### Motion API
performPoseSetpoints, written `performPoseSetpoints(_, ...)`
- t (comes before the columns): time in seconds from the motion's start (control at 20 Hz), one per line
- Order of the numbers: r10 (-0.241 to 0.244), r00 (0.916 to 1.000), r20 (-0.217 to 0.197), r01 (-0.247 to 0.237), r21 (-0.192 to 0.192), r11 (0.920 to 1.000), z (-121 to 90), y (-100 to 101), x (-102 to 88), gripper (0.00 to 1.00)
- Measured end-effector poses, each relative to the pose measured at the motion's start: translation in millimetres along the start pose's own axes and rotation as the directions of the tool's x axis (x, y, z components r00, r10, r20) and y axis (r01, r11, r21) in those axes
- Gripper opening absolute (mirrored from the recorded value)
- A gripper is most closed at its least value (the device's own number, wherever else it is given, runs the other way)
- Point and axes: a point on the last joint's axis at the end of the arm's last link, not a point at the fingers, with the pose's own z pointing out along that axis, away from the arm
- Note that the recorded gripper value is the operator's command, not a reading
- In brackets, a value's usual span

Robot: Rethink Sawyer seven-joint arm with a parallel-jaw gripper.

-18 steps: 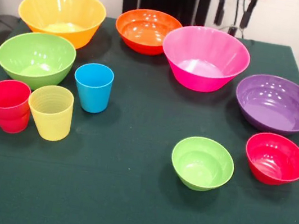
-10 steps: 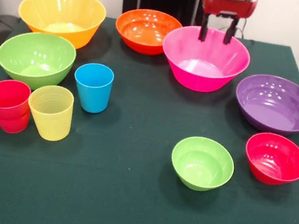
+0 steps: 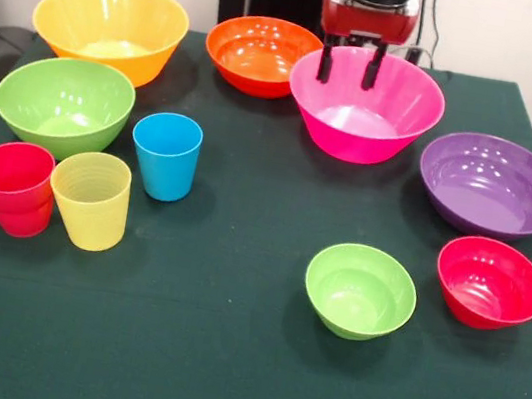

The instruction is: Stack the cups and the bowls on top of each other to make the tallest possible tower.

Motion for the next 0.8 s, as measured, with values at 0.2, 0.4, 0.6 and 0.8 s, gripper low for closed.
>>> performPoseSetpoints(0.2,0.016,0.9989,-0.043,-0.017,-0.009,0.9998,-12,-10,-8.4,1.00)
performPoseSetpoints(0.4,0.029,0.9948,-0.098,-0.031,-0.022,0.9993,-33,-19,-17.6,1.00)
performPoseSetpoints(0.6,0.046,0.9895,-0.137,-0.050,-0.026,0.9984,-55,-32,-31.8,1.00)
performPoseSetpoints(0.8,0.064,0.9899,-0.127,-0.067,-0.022,0.9975,-68,-48,-52.7,1.00)
